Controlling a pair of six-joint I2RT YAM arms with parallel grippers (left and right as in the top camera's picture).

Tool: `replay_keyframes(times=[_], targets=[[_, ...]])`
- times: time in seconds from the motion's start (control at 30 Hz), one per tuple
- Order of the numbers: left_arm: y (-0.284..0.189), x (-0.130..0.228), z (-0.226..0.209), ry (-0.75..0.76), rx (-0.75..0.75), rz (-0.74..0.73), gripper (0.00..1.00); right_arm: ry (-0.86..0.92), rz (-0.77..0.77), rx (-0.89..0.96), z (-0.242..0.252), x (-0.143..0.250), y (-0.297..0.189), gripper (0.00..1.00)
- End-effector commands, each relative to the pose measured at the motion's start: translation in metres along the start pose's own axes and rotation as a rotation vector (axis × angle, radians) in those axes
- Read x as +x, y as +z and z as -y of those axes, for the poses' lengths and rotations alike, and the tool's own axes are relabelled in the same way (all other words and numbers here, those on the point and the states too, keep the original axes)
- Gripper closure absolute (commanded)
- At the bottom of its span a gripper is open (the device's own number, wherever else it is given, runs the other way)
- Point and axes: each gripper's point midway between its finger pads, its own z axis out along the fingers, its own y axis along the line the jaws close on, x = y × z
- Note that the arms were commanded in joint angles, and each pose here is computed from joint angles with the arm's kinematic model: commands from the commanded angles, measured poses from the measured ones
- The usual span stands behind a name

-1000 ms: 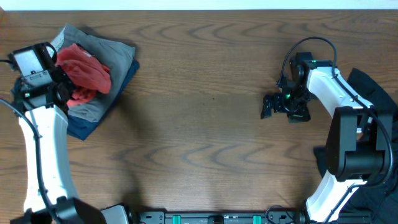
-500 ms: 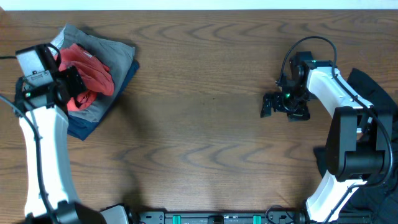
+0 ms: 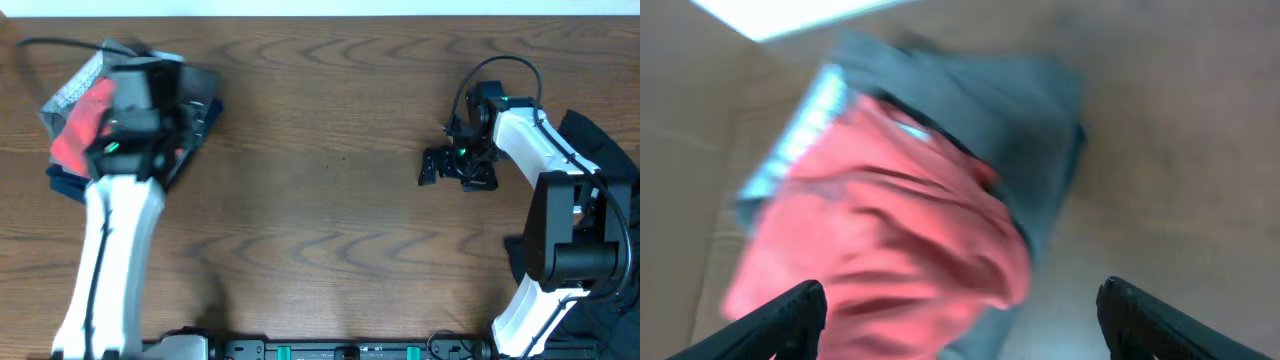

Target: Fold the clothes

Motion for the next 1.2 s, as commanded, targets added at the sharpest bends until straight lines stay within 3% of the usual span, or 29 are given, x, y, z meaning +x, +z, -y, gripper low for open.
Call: replay_keyframes(times=[0.0, 0.17, 0.43, 1.17], targets=[[0.031, 0.018, 0.018, 0.083, -0.053, -0.135, 0.12, -0.006, 0.020, -0.014, -0.002, -0.001, -0.007, 0.01], [0.072, 0.047, 0.015, 0.191, -0.241, -0.304, 0.12, -0.004, 0.012, -0.014, -0.002, 0.001, -0.007, 0.01], [0.089, 0.039, 0.001, 0.254, -0.433, -0.304, 0.13, -0.003, 0.007, -0.013, -0.002, 0.002, -0.007, 0.01], [0.096, 0.069, 0.001, 0.334, -0.419, -0.393, 0.21, -0.011, 0.005, -0.012, -0.002, 0.003, -0.007, 0.01]])
